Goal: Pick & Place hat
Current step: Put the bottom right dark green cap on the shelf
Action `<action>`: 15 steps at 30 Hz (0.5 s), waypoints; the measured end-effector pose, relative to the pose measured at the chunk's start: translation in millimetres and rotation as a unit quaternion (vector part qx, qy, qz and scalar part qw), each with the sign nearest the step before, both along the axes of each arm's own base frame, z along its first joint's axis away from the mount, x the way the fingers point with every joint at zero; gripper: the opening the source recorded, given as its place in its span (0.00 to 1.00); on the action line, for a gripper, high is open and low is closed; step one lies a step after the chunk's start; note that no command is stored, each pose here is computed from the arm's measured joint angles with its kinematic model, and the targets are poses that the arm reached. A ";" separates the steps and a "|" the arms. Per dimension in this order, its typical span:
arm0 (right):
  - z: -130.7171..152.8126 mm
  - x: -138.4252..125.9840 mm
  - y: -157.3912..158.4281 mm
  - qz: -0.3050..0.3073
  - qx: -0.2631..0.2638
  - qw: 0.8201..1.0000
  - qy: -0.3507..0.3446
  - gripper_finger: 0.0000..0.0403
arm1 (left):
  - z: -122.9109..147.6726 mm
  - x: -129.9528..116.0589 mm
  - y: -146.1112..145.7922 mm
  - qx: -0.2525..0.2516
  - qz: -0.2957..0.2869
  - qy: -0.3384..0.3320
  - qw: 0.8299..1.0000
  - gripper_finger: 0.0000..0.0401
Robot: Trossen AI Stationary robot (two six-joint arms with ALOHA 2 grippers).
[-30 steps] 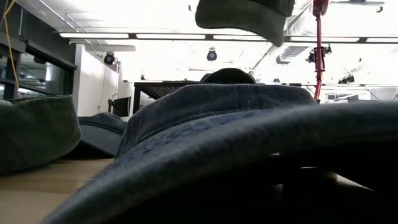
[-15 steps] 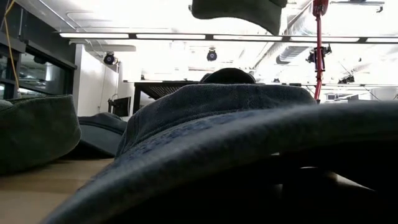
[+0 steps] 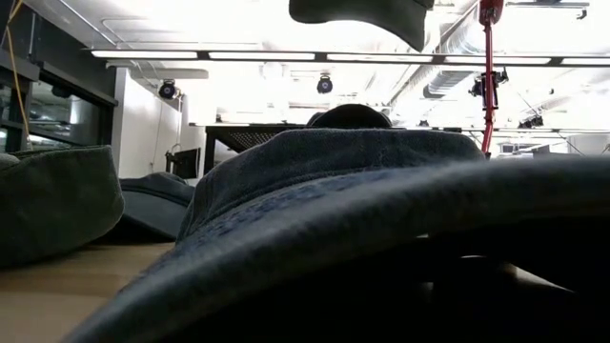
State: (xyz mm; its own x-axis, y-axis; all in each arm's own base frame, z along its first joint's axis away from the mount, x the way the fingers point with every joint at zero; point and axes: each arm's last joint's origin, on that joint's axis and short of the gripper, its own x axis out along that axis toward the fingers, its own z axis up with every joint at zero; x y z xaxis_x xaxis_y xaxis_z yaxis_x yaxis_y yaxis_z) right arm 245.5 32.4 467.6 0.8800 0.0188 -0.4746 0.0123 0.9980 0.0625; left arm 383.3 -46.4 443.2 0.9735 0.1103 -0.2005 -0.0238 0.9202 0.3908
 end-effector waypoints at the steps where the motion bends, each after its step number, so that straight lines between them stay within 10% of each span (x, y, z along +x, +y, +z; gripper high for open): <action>1: 0.0 0.0 0.0 0.000 0.000 1.000 0.000 0.13 | 0.0 -0.1 -0.4 0.001 0.002 0.000 1.000 0.40; 15: 0.1 -0.2 -0.2 -0.005 -0.003 1.000 -0.001 0.13 | -0.2 -0.7 -1.7 -0.005 0.004 0.001 1.000 0.04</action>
State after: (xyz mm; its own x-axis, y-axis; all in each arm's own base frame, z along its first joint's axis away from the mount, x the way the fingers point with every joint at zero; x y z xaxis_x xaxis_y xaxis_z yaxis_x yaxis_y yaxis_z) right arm 245.3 32.2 467.7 0.8806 0.0067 -0.4738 0.0227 0.9982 0.0562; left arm 382.6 -48.2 443.0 0.9720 0.1166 -0.2041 -0.0308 0.9241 0.3810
